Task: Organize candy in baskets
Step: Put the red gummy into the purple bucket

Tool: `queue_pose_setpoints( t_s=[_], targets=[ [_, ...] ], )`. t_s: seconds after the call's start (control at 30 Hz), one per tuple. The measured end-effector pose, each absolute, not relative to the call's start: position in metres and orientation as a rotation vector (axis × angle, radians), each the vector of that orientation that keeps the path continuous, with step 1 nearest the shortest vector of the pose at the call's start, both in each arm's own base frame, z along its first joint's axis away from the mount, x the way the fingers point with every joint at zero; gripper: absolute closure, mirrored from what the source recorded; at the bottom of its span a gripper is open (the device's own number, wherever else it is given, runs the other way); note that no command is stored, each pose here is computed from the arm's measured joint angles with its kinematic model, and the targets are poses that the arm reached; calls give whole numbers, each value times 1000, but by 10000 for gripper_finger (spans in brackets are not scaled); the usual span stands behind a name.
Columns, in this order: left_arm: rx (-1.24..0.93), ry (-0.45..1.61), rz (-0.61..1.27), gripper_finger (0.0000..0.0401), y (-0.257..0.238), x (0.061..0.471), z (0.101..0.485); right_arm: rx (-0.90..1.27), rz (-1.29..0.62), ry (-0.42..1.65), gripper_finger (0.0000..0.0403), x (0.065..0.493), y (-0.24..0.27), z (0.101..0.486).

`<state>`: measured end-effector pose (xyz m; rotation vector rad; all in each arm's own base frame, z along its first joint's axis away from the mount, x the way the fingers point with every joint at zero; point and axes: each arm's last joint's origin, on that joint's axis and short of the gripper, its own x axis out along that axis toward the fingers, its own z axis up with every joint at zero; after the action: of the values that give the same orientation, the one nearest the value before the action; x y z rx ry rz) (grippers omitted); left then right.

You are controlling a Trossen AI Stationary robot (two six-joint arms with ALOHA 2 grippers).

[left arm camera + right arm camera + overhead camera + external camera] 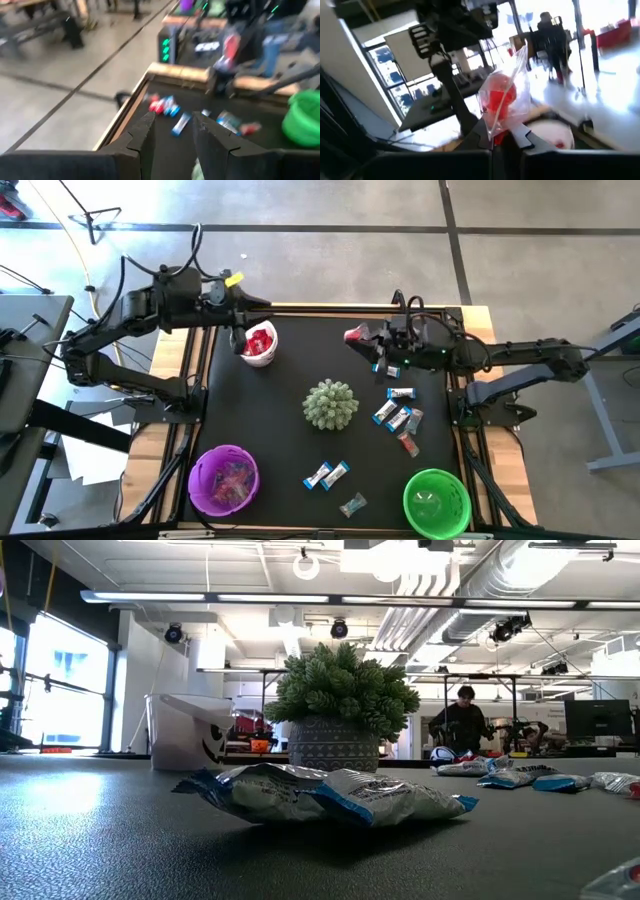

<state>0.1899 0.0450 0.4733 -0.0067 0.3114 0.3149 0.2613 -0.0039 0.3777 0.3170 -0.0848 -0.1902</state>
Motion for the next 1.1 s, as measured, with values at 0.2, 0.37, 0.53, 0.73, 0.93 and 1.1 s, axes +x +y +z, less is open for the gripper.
queue_pose_setpoints(
  t_s=[0.2,0.37,0.53,0.73,0.93,1.1],
  targets=[
    [-30,178,224,291,42,219,479,198,-142,-218,402,275,3,383],
    [-52,126,140,291,40,251,475,162,-124,-280,402,281,8,384],
    [-53,116,122,291,39,277,466,156,-148,-293,402,281,7,385],
    [-77,84,103,288,41,297,459,134,-186,-288,402,281,4,385],
    [-82,64,95,273,42,315,452,130,-213,-284,402,281,-3,384],
    [-80,50,85,255,41,331,444,131,-227,-262,402,282,-8,382]
  ],
)
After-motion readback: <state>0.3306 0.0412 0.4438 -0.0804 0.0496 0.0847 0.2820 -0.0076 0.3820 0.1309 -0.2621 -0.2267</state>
